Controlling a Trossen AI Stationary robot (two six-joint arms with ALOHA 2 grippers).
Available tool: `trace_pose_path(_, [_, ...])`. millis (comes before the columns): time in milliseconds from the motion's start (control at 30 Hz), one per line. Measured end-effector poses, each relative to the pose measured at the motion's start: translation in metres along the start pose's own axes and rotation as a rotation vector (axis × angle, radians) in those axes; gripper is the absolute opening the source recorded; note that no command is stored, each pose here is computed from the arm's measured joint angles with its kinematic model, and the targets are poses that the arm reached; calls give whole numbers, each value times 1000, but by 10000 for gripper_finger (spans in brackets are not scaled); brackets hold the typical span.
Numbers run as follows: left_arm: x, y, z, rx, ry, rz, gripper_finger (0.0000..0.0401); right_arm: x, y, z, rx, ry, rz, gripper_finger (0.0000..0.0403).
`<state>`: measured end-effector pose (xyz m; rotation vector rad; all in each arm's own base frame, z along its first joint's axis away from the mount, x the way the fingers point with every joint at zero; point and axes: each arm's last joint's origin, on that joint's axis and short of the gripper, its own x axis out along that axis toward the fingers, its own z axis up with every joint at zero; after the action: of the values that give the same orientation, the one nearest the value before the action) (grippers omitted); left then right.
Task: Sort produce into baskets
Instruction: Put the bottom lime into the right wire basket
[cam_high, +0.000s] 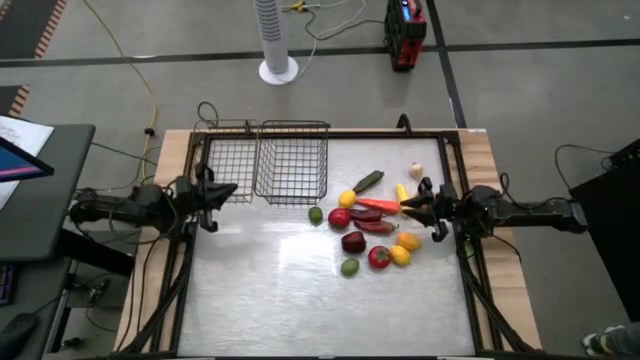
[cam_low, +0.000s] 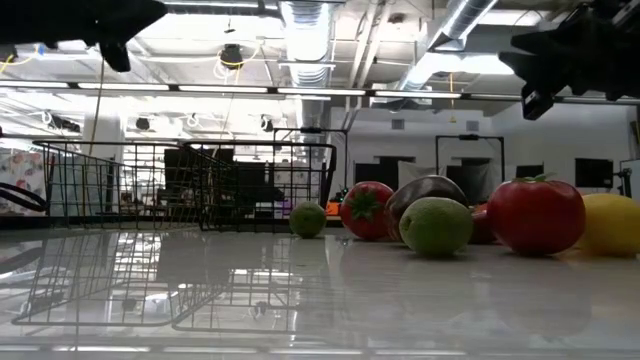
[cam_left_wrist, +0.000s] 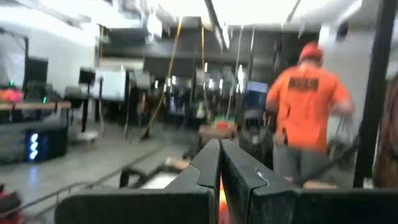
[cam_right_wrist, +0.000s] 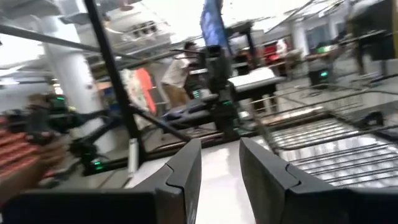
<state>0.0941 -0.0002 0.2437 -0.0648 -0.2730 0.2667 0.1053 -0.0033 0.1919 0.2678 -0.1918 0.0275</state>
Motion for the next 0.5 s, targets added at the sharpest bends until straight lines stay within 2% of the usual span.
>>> trace_pose_path(133, [19, -7, 19, 32, 94, 26, 0, 0, -2, 3, -26, 33, -89, 139])
trace_pose_path(267, [42, -16, 24, 65, 174, 37, 0, 0, -3, 5, -49, 27, -116, 139])
trace_pose_path(400, [67, -26, 29, 11, 238, 38, 3, 1, -1, 18, -57, -9, -124, 139])
trace_pose_path(500, [85, -34, 22, -21, 345, 41, 17, 0, 1, 28, -80, -4, -139, 139])
